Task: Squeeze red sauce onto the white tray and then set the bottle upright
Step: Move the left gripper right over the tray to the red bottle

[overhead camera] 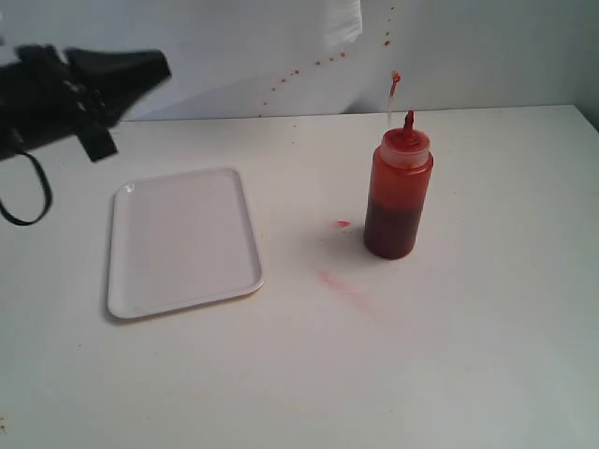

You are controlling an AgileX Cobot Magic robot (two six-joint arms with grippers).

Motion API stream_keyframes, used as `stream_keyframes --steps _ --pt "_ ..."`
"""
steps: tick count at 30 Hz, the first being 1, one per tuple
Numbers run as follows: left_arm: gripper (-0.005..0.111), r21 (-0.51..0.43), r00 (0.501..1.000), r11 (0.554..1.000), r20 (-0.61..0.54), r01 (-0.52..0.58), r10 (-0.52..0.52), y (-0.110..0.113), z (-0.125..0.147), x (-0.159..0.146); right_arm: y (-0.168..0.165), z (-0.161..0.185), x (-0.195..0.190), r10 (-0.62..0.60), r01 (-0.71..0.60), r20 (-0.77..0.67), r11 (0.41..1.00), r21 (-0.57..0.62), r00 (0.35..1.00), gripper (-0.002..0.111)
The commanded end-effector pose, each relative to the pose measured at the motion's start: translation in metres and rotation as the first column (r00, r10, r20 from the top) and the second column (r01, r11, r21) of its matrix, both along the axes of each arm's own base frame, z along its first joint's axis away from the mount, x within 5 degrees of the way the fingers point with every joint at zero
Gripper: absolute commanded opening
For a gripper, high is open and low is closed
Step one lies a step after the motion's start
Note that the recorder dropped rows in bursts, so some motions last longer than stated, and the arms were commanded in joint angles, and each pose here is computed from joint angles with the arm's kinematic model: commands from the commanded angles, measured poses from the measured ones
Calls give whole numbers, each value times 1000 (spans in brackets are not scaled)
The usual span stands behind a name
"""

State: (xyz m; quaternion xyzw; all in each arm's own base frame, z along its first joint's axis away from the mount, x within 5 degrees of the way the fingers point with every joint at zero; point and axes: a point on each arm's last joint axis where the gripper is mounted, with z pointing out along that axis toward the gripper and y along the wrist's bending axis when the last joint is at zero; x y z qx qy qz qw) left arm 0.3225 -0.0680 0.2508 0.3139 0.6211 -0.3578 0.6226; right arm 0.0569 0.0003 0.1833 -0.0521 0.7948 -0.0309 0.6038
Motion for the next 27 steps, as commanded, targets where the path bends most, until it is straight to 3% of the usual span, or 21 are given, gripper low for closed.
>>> stream_keyframes --steps 1,5,8,16,19,21,23,27 --pt "0 25 982 992 -150 122 -116 -15 -72 48 0 0 0 -7 7 9 1000 4 1000 0" --pt "0 54 955 974 -216 222 -206 -40 -126 70 0 0 0 -7 7 9 1000 4 1000 0" --pt "0 97 930 940 -212 327 -302 -65 -149 79 0 0 0 -7 7 9 1000 4 1000 0" --pt "3 126 889 884 -158 450 -430 -121 -173 93 0 0 0 -7 7 9 1000 4 1000 0" --pt "10 153 885 875 -160 460 -438 -138 -177 92 0 0 0 -7 7 9 1000 4 1000 0" --pt "20 183 895 880 -181 439 -409 -147 -180 92 0 0 0 -7 7 9 1000 4 1000 0" --pt "39 198 901 884 -193 423 -387 -157 -182 90 0 0 0 -7 7 9 1000 4 1000 0" --pt "97 208 929 916 -220 343 -298 -173 -184 91 0 0 0 -7 7 9 1000 4 1000 0"
